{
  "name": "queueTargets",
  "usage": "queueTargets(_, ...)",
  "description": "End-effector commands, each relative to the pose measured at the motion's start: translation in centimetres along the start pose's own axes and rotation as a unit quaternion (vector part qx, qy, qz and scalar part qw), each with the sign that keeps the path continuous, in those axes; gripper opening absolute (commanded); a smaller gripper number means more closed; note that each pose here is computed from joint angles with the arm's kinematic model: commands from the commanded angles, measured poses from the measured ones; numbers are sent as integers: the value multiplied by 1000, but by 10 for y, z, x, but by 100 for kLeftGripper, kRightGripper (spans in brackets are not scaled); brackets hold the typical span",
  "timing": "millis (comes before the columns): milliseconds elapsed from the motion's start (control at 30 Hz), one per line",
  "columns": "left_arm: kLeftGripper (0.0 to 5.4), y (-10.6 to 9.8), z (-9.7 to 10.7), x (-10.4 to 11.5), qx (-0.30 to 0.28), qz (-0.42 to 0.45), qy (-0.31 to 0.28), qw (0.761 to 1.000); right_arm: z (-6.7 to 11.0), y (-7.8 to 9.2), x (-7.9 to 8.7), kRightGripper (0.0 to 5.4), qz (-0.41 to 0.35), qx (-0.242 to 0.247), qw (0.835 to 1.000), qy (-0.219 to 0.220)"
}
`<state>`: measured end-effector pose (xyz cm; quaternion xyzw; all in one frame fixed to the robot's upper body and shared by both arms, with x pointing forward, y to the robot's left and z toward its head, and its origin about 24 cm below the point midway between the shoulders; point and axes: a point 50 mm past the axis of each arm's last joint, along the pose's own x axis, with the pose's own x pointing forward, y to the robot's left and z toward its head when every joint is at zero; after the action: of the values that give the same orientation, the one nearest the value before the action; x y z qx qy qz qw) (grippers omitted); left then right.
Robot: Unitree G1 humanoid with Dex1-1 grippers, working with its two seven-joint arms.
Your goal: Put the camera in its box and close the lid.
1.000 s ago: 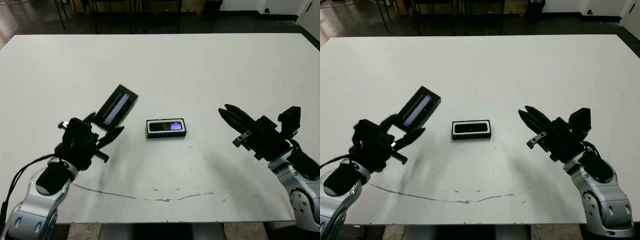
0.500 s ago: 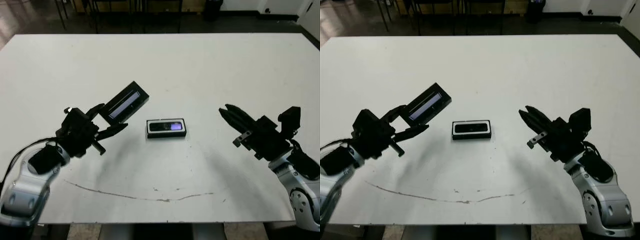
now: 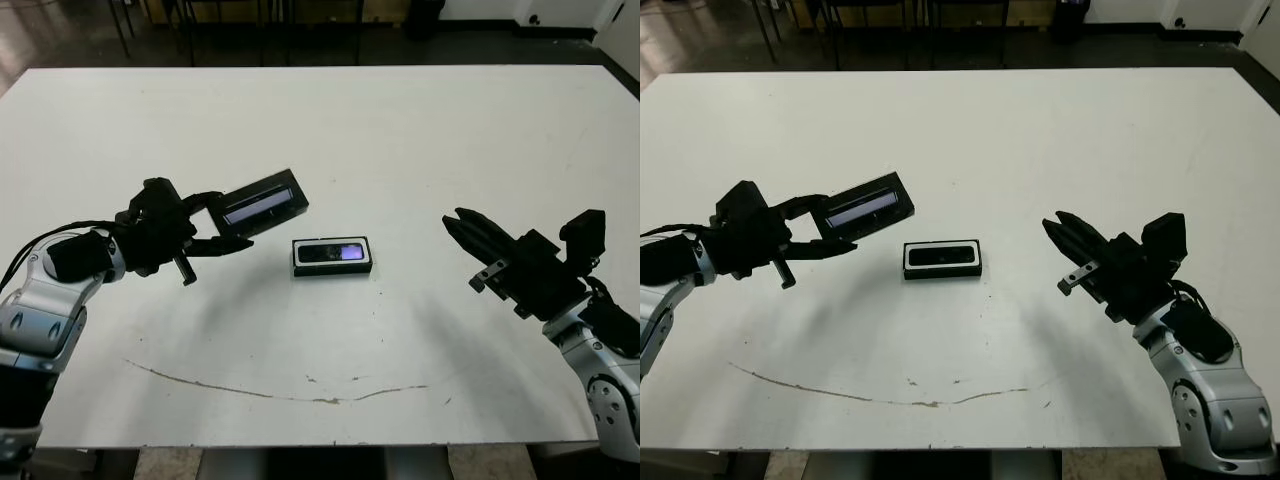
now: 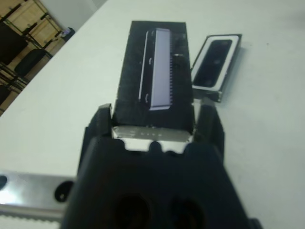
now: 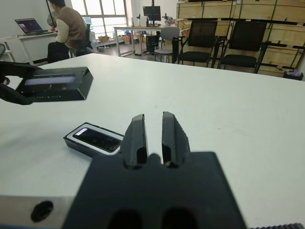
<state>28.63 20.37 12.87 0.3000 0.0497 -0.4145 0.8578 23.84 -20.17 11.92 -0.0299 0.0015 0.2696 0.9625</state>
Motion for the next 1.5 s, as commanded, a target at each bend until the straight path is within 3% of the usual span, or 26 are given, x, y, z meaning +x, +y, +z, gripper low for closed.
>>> queueTargets(33,89,1,-5,2,0,-29,29,999,-1,-2,0,0,-3,1,1000,12)
queueTargets(300,89,-1,-11,19,-11,-103,46,994,0,-2,-1,0,-3,4,1000,14)
queueTargets(667,89,-11,-18,43,-27,-134,50,989,0,-3,-2,0,-4,1,1000,8)
queueTargets(1033,78,-19,-26,51,-34,-159,66,984,-1,-3,-4,0,-3,5,1000,8)
queueTargets(1500,76,-24,-18,62,-25,-193,59,979,-4,-3,-4,0,2,7,1000,5)
